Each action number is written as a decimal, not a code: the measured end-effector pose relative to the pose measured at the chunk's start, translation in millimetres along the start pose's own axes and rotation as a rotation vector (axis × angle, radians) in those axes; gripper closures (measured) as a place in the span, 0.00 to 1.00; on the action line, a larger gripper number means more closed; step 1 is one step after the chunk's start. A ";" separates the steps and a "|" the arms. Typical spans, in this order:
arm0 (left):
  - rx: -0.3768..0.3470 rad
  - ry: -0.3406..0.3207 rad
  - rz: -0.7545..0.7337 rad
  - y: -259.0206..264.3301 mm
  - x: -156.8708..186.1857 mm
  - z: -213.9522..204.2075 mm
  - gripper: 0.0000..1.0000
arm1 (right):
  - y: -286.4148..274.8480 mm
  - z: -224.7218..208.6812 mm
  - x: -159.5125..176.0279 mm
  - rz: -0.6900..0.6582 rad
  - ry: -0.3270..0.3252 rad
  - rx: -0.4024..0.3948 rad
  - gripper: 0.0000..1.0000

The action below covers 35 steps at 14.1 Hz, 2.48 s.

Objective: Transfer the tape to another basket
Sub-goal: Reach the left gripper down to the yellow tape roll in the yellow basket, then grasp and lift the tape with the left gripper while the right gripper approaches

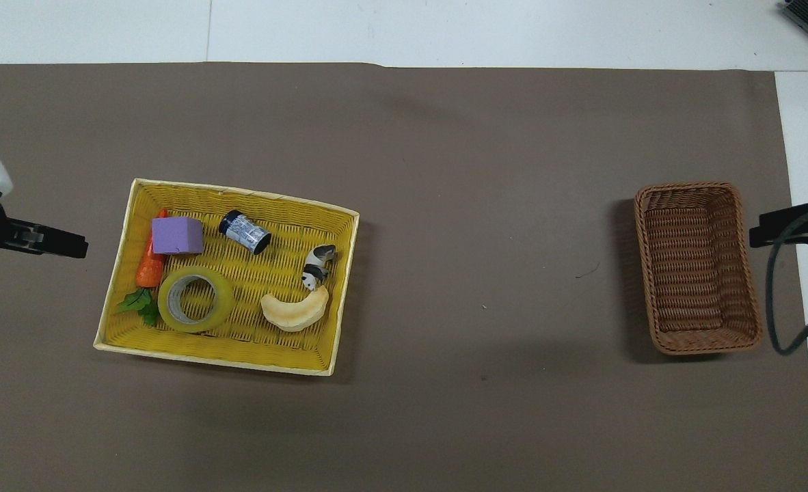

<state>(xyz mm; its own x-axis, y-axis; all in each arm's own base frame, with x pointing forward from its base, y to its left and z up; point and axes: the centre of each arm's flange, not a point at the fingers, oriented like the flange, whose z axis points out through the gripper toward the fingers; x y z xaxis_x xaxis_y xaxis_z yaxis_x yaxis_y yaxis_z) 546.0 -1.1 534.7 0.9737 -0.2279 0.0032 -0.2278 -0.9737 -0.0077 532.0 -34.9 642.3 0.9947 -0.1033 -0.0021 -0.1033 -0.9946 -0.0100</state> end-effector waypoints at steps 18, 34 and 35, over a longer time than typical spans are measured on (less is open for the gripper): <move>-0.003 -0.011 0.134 82.4 -42.3 184.6 0.00 | 0.3 0.8 -2.6 0.001 -0.003 0.001 0.00; -0.014 -0.105 0.112 73.2 -23.0 104.2 0.78 | 0.4 2.3 -3.3 0.001 -0.006 0.001 0.00; -0.012 -0.098 0.086 70.2 -19.7 85.2 0.78 | 0.0 2.9 -4.0 0.000 -0.008 0.002 0.00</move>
<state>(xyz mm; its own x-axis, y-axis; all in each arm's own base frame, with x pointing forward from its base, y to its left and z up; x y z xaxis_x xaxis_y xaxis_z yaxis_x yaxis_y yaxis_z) 511.3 -64.3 448.9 0.9463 -0.3092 -0.0948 -0.3099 -0.9507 0.0081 528.0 -34.4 639.4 0.9946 -0.1036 -0.0101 -0.1037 -0.9945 -0.0120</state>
